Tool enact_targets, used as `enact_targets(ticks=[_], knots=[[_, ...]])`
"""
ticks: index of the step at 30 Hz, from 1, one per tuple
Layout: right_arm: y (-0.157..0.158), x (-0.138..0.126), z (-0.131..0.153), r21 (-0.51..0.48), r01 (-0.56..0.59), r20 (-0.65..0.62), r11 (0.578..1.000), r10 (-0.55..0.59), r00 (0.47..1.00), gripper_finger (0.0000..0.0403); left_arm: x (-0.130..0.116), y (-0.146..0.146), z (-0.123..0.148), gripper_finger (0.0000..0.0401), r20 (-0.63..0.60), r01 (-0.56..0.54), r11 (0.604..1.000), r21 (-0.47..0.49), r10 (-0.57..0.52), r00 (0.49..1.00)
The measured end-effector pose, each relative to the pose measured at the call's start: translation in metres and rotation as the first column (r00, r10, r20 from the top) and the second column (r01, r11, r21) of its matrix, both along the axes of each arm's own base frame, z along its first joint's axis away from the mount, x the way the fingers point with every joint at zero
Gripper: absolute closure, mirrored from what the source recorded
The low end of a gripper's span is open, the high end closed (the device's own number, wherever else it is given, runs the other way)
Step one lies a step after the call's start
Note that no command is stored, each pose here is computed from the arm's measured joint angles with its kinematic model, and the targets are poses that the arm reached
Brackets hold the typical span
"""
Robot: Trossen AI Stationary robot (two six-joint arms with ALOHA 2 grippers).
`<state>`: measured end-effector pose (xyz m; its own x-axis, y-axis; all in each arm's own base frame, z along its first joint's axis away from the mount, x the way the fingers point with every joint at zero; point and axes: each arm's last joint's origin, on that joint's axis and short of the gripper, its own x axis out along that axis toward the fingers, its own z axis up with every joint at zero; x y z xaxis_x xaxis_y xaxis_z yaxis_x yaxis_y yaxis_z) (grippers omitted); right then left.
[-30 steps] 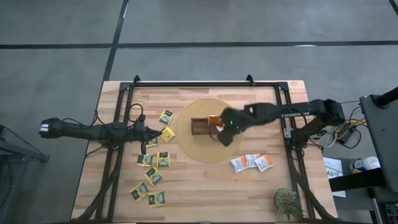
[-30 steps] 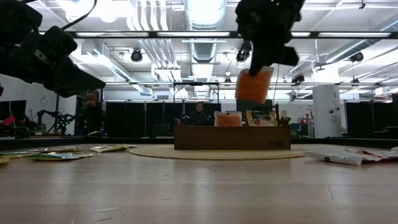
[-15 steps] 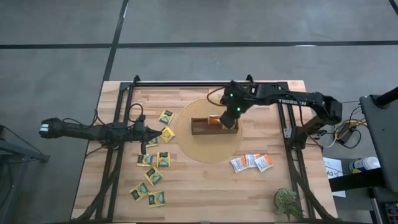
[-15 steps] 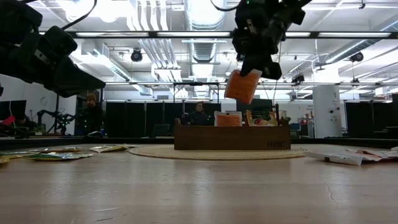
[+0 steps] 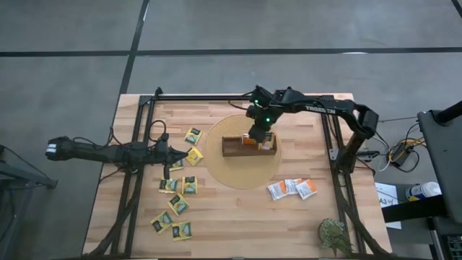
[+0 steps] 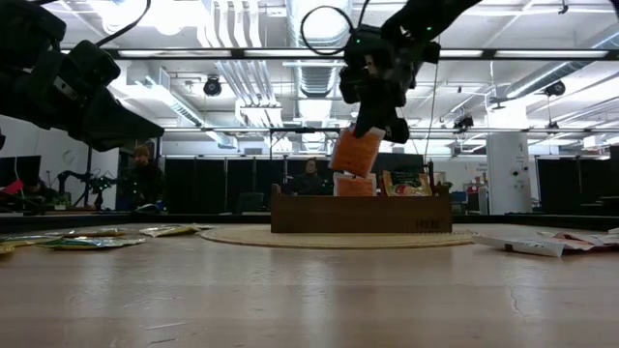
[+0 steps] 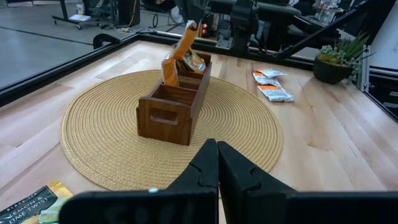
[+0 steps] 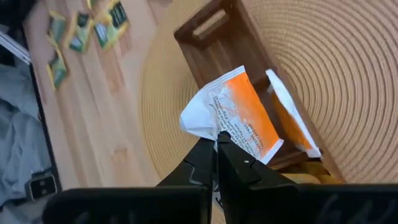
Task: Pick & Place Tea
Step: Put the white tea bag into the middle section of the wooden organizer
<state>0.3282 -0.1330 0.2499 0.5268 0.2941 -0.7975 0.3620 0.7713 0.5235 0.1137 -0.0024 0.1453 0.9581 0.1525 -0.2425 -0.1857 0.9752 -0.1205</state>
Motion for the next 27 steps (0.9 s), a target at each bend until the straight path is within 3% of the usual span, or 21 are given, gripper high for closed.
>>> enact_targets(ticks=[6,17,27], knots=[[-0.005,0.012,-0.006,0.059,-0.035,-0.149,0.998,0.044,0.988,0.0394,0.0,0.0,0.0,0.0401,0.0,0.0,1.0,0.0,0.0,1.0],[-0.016,0.035,-0.028,0.056,-0.084,-0.179,0.995,0.093,0.979,0.0394,0.0,0.0,0.0,0.0401,0.0,0.0,1.0,0.0,0.0,1.0],[-0.015,0.032,-0.033,0.084,-0.068,-0.243,0.994,0.087,0.966,0.0394,0.0,0.0,0.0,0.0401,0.0,0.0,1.0,0.0,0.0,1.0]])
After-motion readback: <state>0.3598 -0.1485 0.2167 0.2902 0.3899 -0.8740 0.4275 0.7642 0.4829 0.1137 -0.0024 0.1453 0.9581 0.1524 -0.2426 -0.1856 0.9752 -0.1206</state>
